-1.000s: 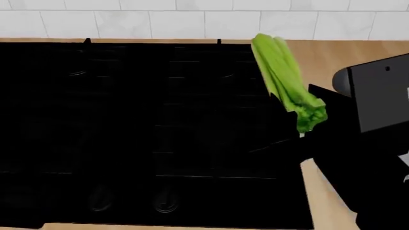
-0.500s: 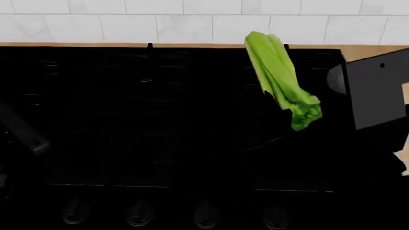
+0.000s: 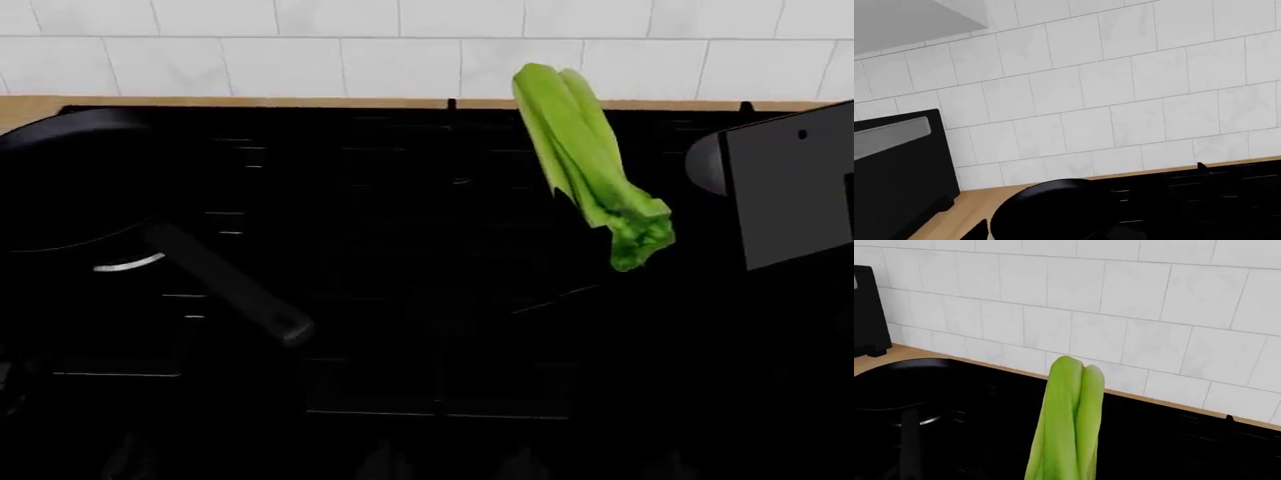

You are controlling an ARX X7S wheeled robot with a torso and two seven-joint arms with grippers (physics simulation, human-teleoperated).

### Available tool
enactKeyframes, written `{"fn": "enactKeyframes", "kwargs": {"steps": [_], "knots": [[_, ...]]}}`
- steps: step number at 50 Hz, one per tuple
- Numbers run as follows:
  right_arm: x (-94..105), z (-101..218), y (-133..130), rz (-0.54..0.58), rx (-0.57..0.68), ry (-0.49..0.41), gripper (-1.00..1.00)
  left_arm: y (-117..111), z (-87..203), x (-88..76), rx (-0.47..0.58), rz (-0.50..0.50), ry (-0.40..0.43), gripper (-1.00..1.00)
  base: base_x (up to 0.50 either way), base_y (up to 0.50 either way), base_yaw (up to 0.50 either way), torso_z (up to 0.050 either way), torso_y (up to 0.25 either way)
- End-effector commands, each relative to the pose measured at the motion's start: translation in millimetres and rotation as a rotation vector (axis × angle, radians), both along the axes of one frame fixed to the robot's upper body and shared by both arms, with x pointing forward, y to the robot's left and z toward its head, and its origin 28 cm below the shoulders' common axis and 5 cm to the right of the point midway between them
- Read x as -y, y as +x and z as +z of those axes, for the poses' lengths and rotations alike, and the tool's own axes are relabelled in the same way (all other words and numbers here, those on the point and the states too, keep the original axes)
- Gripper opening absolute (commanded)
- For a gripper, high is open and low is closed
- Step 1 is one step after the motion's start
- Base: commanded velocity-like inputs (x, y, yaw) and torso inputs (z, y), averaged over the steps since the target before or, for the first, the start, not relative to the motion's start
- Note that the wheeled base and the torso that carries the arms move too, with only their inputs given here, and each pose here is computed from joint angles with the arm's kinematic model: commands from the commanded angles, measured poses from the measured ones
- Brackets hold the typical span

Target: Pick the celery from the plate and place it in the pan.

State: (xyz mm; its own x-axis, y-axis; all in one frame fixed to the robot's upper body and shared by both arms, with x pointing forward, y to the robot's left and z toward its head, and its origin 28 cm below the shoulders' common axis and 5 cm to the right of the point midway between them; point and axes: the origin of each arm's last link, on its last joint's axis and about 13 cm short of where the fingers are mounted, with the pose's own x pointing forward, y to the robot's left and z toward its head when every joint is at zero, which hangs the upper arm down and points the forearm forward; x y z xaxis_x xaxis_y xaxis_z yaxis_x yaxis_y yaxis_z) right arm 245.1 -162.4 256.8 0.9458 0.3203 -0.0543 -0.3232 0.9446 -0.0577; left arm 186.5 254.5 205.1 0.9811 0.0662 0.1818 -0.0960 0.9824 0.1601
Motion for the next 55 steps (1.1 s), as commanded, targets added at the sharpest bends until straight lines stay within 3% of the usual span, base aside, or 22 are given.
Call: {"fn": "enactKeyframes", "kwargs": {"steps": [1,34,55], "knots": [[0.1,2.1,-1.1,-0.003,0.013,-0.006,-1.00,-1.0,-0.2,-0.2,0.000,0.002,-0.001,1.00,0.00,0.50,0.00,0.000,0.000],[-0.9,1.9,-0.5,0.005,0.017,-0.022,-1.00,-1.0,-2.4,0.7,-0.004,0.000,-0.006,1.00,0.00,0.50,0.00,0.000,0.000],[-1.6,2.7,0.7,0.009,0.016,-0.024,-1.00,-2.0,-3.5,1.9,-0.005,0.001,-0.011,1.00,0.24,0.49,0.00,0.000,0.000]]}}
